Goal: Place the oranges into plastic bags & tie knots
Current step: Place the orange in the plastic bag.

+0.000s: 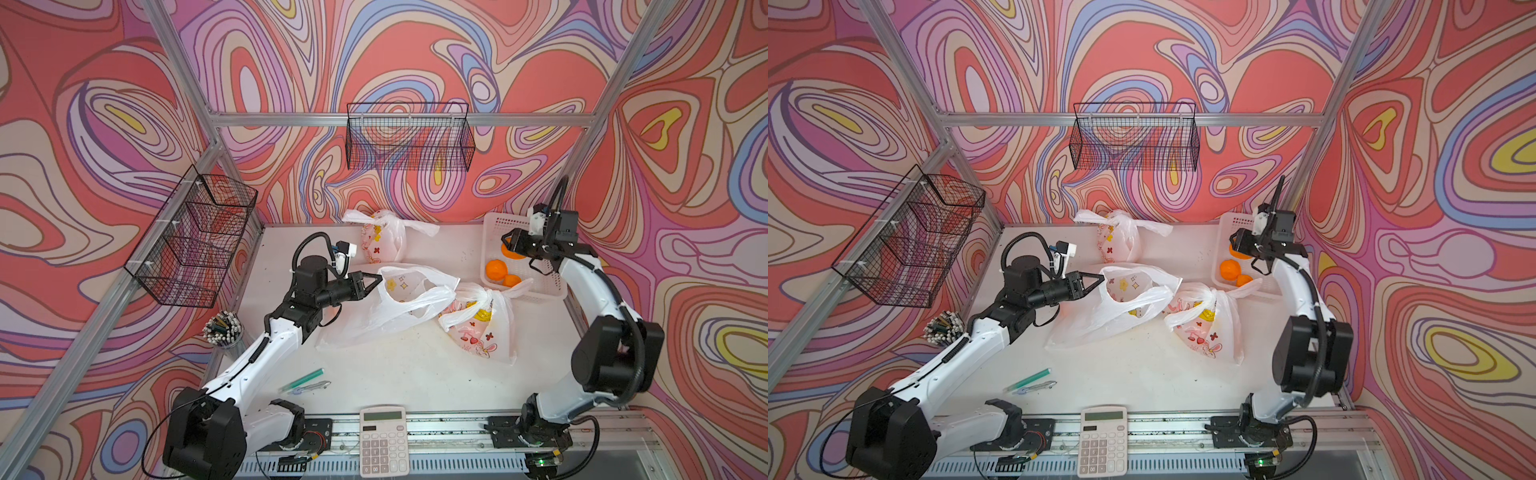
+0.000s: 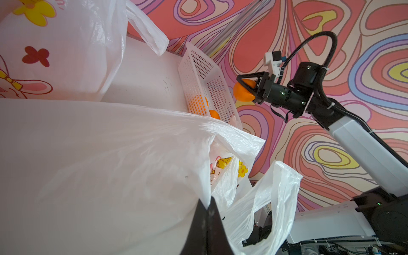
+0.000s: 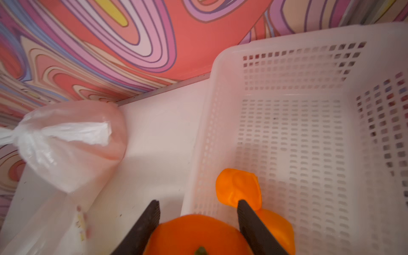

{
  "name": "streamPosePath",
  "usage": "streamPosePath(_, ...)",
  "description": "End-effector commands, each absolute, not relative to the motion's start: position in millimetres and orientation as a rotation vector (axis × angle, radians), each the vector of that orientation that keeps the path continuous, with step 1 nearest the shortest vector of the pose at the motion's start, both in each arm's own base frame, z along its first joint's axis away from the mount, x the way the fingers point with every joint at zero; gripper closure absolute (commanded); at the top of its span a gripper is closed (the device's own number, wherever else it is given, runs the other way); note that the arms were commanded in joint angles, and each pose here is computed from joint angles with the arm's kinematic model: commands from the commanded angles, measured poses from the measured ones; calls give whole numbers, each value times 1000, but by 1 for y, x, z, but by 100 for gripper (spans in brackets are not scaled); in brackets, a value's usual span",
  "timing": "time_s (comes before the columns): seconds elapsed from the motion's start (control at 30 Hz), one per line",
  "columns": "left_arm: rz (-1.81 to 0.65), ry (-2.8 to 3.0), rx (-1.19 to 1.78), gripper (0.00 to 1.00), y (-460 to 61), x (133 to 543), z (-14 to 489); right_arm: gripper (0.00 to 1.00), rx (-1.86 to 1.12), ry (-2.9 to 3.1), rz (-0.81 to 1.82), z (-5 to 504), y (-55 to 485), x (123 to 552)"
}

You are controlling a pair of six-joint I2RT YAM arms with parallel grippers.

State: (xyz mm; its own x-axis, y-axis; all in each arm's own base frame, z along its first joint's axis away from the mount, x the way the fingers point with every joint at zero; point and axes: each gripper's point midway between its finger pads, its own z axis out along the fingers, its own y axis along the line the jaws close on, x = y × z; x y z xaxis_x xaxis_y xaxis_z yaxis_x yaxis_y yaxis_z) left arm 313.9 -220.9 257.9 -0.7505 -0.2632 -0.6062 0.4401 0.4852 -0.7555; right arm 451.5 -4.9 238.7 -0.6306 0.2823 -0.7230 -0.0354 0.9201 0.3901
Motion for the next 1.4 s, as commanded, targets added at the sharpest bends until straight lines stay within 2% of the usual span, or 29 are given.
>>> streamPosePath(0.0,-1322,2002,178,100,-223,316,269,58,44,2109,725,274,53,419)
streamPosePath(0.27,-1332,1998,179,100,-223,315,269,59,-103,2080,960,276,162,339)
streamPosePath(0.47,-1343,2005,184,100,-224,313,267,59,-240,2058,1037,284,220,312)
streamPosePath(0.77,-1353,2004,192,100,-224,310,267,59,-451,1983,1028,313,293,320)
streamPosePath(0.93,-1331,2004,140,100,-220,312,265,59,-488,2059,1030,281,320,327)
streamPosePath(1.1,-1313,2012,65,100,-215,318,260,57,-451,2147,969,236,322,336)
streamPosePath(1.2,-1323,2017,54,100,-216,320,258,52,-449,2190,942,214,325,343)
streamPosePath(1.37,-1322,2027,30,100,-215,322,253,29,-468,2187,969,212,335,349)
